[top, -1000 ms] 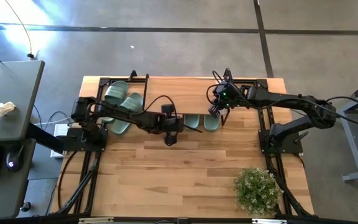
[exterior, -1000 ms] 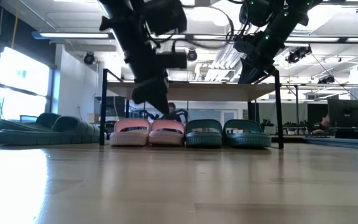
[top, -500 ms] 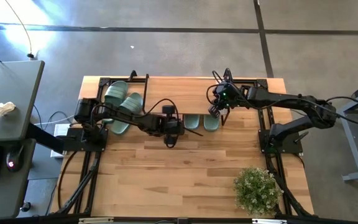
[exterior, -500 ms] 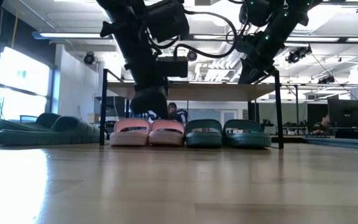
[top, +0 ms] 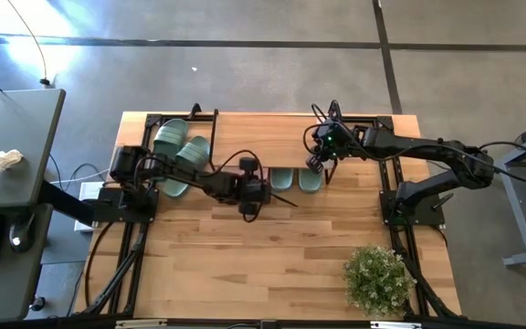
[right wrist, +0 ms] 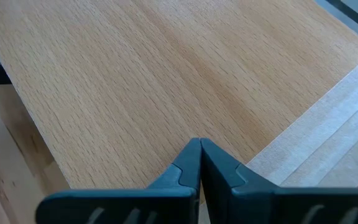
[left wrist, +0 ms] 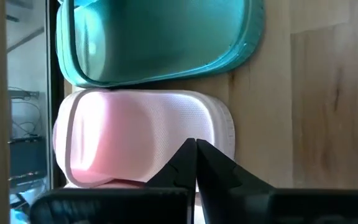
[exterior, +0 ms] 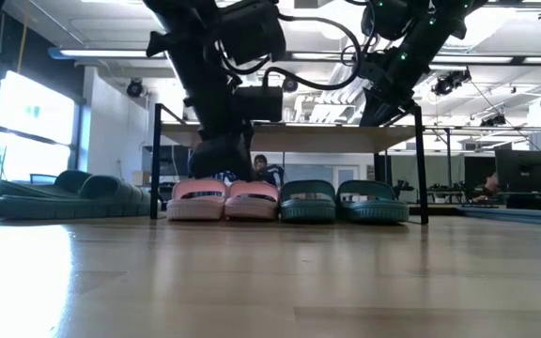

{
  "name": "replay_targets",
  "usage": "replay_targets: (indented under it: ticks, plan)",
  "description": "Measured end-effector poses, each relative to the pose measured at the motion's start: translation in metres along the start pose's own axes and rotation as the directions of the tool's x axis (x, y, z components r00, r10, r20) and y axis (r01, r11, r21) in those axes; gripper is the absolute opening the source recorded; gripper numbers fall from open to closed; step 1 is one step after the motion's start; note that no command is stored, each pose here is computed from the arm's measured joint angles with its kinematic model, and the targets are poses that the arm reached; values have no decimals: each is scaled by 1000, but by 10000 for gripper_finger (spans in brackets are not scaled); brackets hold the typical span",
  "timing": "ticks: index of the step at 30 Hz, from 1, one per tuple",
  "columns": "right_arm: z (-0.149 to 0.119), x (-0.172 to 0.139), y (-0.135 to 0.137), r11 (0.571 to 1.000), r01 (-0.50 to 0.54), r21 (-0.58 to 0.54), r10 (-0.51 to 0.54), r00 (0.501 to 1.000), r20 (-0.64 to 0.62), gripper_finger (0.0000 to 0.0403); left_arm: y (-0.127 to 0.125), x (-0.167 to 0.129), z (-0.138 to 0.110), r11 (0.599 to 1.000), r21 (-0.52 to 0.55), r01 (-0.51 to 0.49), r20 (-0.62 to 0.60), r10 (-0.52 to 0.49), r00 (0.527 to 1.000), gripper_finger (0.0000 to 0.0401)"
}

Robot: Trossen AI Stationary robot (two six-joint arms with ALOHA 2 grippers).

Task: Pick and place slides into the shelf
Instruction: Put the pink slide under the shelf

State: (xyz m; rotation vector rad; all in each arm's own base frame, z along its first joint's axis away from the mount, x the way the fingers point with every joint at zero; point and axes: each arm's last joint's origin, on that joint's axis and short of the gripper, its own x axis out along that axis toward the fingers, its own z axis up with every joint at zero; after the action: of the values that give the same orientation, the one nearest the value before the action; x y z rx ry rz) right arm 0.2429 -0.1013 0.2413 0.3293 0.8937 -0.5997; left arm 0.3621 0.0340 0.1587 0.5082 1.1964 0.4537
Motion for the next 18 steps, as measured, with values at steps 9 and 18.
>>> replay_targets:
  ticks: [9, 18]
  plan:
    - [0, 0, 0, 1000, 2, 1, -2, 1000, 2, 0, -21, -27, 9, 989, 127, -76, 29, 73, 997, 0]
    - [0, 0, 0, 1000, 2, 1, -2, 1000, 2, 0, -51, -41, -9, 974, 187, 127, -77, -114, 990, 0]
